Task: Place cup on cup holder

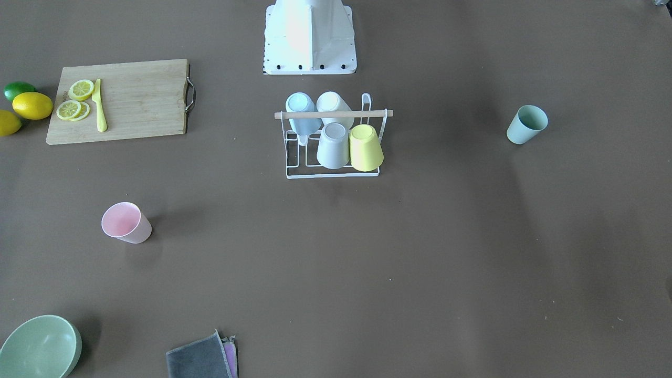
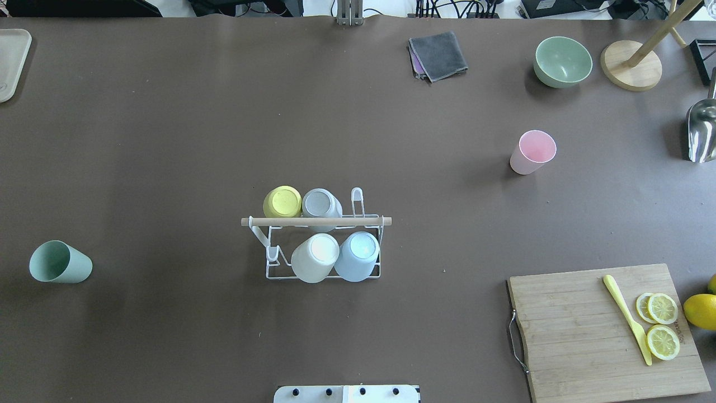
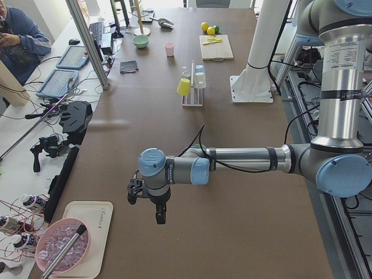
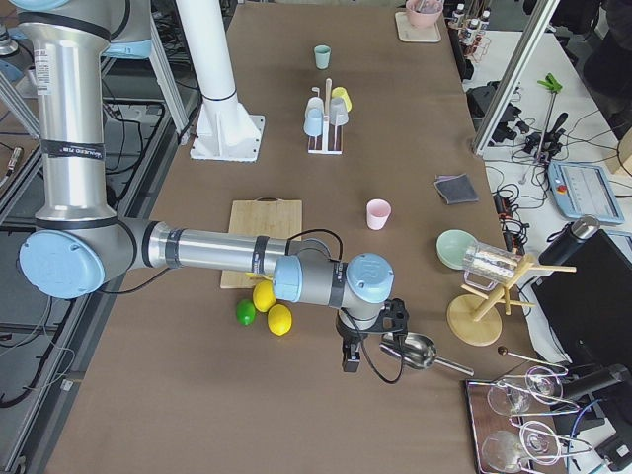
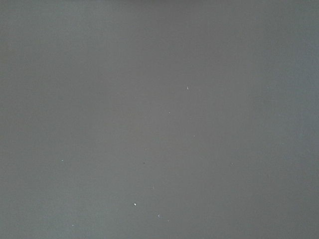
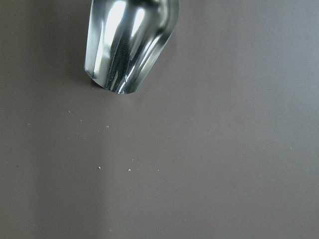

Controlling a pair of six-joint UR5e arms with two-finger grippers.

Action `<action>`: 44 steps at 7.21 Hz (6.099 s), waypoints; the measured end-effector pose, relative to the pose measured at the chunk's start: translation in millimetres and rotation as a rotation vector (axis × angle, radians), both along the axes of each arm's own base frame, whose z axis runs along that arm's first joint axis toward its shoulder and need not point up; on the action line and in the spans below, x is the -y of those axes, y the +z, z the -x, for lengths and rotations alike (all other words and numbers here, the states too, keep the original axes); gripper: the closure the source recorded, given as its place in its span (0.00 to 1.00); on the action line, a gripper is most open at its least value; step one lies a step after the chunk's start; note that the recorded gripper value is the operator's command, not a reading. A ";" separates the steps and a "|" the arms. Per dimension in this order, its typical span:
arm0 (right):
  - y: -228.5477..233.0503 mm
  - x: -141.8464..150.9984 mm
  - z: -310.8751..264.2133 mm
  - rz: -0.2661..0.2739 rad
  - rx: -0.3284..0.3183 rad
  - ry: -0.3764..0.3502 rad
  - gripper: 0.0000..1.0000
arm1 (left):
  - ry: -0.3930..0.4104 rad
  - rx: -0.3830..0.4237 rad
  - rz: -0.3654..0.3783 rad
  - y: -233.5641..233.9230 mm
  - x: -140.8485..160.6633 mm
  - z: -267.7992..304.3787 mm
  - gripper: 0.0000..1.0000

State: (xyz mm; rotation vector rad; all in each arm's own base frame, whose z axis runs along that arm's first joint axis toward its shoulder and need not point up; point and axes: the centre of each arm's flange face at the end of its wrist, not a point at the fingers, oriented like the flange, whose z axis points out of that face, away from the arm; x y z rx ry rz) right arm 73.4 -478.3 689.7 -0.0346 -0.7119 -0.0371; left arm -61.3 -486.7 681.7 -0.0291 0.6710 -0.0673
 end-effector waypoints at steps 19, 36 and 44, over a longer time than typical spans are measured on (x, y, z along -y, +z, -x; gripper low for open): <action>-224.0 171.8 222.6 -0.153 0.035 -0.160 0.00 | 0.485 0.233 0.355 -148.2 111.8 -277.0 0.02; -278.0 281.4 474.6 0.115 -0.201 -0.719 0.00 | 0.953 0.256 0.377 -189.0 68.5 -371.1 0.03; -258.8 253.9 524.7 0.199 -0.213 -0.821 0.00 | 1.123 0.162 0.288 -190.1 56.8 -433.4 0.03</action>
